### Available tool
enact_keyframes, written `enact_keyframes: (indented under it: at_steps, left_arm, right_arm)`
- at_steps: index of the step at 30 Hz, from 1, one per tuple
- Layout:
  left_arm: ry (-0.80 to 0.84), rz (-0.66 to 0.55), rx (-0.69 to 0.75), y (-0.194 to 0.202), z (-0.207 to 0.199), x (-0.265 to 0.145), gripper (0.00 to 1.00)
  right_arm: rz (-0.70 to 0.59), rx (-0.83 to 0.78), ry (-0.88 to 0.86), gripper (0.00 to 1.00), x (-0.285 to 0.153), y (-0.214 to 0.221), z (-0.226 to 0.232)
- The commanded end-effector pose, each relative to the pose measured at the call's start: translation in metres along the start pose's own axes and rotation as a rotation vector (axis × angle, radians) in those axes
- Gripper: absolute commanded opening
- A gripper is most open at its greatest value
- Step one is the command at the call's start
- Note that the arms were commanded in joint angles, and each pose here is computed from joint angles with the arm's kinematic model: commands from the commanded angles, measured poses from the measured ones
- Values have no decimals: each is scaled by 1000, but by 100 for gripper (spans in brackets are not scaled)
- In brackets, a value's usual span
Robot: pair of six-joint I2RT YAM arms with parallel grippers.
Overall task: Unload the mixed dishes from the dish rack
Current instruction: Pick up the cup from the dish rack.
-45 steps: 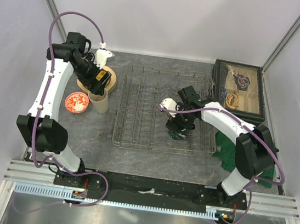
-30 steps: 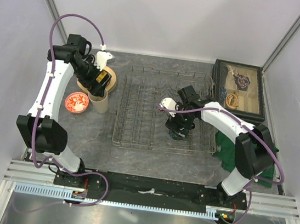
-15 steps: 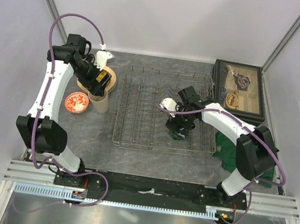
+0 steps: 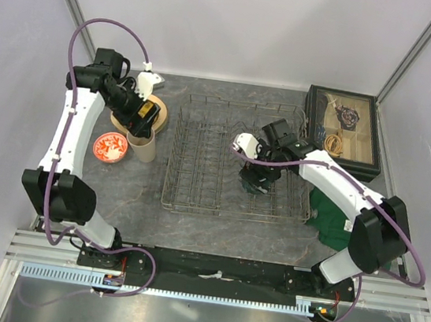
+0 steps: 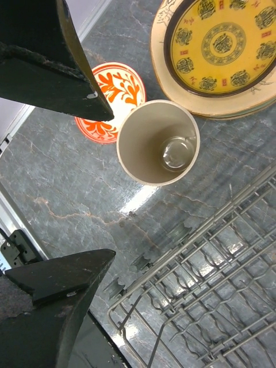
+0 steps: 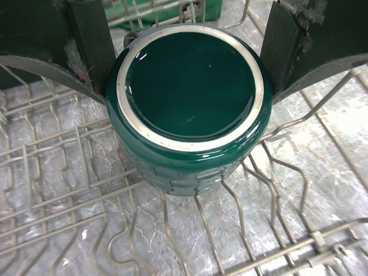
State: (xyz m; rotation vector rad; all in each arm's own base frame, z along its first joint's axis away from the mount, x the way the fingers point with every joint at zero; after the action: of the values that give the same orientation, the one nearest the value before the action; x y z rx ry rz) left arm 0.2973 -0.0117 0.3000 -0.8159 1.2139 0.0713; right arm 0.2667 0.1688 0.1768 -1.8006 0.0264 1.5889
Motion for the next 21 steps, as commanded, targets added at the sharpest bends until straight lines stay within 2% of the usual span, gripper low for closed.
enact_keyframes:
  at_steps: [1, 7, 14, 19, 20, 21]
  left_arm:
    - [-72, -129, 39, -18, -4, -26, 99]
    - [-69, -307, 73, -34, -14, -35, 99]
    - [19, -557, 74, -54, -30, -36, 98]
    - [93, -694, 22, -62, -39, -31, 97]
    - [82, -763, 62, -70, -39, -36, 97]
    - [121, -774, 9, -66, -43, -29, 97]
  right_arm:
    - [-175, -3, 12, 22, -44, -33, 7]
    - [-324, 56, -50, 22, -79, -61, 17]
    - [-549, 104, -178, 21, -128, -98, 27]
    - [-692, 169, -273, 20, -158, -116, 23]
    - [-718, 168, -317, 20, -164, -119, 25]
    - [-767, 157, -334, 20, -170, -125, 22]
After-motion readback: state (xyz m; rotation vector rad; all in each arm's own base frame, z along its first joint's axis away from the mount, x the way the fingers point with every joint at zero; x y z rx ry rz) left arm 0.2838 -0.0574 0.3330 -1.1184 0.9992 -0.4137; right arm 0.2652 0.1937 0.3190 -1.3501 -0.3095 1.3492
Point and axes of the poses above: each gripper's point midway between its finger pads, its own x axis out along the fingers, its own z axis along the line the jaws close on, y = z × x, the point moved 8 cm from there along -x, back along the fingers, and after that the axes turned 13 degrees about x, right-handed, at the moved point
